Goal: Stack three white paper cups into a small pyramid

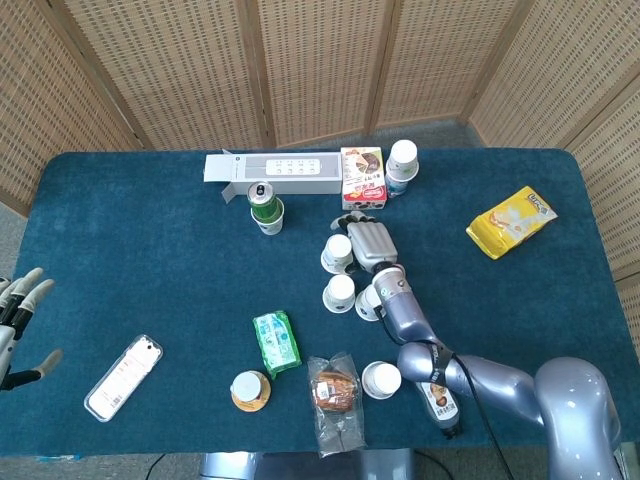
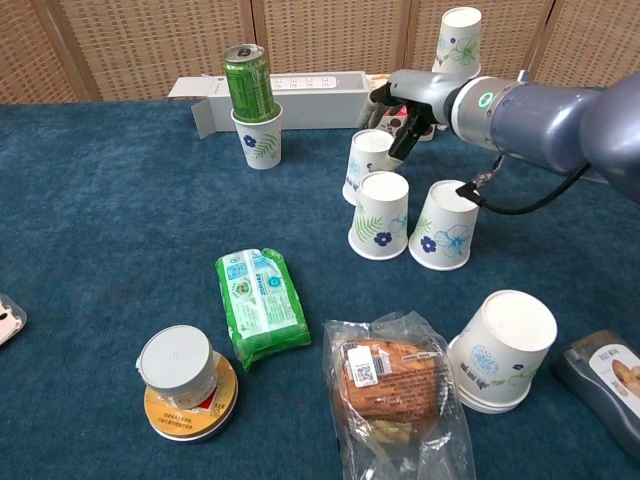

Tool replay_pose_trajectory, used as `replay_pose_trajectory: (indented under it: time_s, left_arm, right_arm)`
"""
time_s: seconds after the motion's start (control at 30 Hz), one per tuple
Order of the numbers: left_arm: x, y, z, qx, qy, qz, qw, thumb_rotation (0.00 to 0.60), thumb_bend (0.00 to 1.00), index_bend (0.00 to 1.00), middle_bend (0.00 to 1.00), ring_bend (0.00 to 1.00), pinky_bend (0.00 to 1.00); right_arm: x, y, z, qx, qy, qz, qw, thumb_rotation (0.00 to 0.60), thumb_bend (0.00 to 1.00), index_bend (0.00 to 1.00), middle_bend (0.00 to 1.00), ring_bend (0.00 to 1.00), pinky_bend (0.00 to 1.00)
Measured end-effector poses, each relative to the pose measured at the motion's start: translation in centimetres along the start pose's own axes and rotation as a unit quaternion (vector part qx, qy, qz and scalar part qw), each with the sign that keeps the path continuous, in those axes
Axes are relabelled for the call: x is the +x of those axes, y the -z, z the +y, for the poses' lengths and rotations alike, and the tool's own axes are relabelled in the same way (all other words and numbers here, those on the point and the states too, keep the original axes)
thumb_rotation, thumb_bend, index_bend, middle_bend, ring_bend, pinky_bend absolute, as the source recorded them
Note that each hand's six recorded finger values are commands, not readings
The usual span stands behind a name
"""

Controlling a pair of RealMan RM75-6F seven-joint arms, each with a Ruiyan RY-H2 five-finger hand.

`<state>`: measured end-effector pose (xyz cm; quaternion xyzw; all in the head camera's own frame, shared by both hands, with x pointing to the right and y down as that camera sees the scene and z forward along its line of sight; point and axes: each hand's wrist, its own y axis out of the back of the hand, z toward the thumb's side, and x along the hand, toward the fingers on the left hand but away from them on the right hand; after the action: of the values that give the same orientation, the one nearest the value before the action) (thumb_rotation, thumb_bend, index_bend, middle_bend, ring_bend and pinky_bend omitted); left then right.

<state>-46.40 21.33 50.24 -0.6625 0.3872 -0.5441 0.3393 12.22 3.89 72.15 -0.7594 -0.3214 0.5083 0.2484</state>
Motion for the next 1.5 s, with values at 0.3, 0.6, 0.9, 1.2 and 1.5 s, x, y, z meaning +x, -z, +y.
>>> replay_pose_trajectory:
  time_s: [0.3, 0.6, 0.9, 1.2, 1.5]
  left_arm:
    - [0.0, 0.1, -0.1, 0.000, 0.002, 0.001, 1.0000, 0.600, 0.32, 0.03, 0.00, 0.00, 0.00]
    - [0.0, 0.2, -0.1, -0.001, 0.005, 0.003, 1.0000, 0.600, 0.32, 0.03, 0.00, 0.00, 0.00]
    - [0.1, 0.0, -0.2, -0.004, 0.009, -0.002, 0.9999, 0.600, 0.32, 0.03, 0.00, 0.00, 0.00]
    - [0.0, 0.0, -0.3, 0.000, 0.009, 0.001, 1.0000, 0.600, 0.32, 0.03, 0.00, 0.00, 0.00]
    - [0.0, -0.3, -0.5, 0.003, 0.010, -0.002, 0.9999, 0.600, 0.32, 0.03, 0.00, 0.00, 0.00]
  right_arm:
    - [-0.3, 0.2, 0.0, -0.013, 0.017, 0.000, 0.9998, 0.600, 0.30, 0.45, 0.44, 0.31, 0.46]
    - [0.2, 0.0, 1.1, -0.025, 0.032, 0.011, 0.9991, 0.600, 0.30, 0.47, 0.45, 0.31, 0.47]
    - [2.7, 0.0, 4.8, -0.009, 0.048, 0.044, 0.9978, 0.600, 0.28, 0.47, 0.45, 0.31, 0.47]
    - [6.8, 0.5, 8.3, 0.006, 0.055, 0.088, 0.9946, 0.600, 0.26, 0.47, 0.45, 0.31, 0.47]
    - [10.4, 0.3, 8.6, 0.033, 0.042, 0.136, 0.9893, 0.600, 0.26, 0.47, 0.45, 0.31, 0.47]
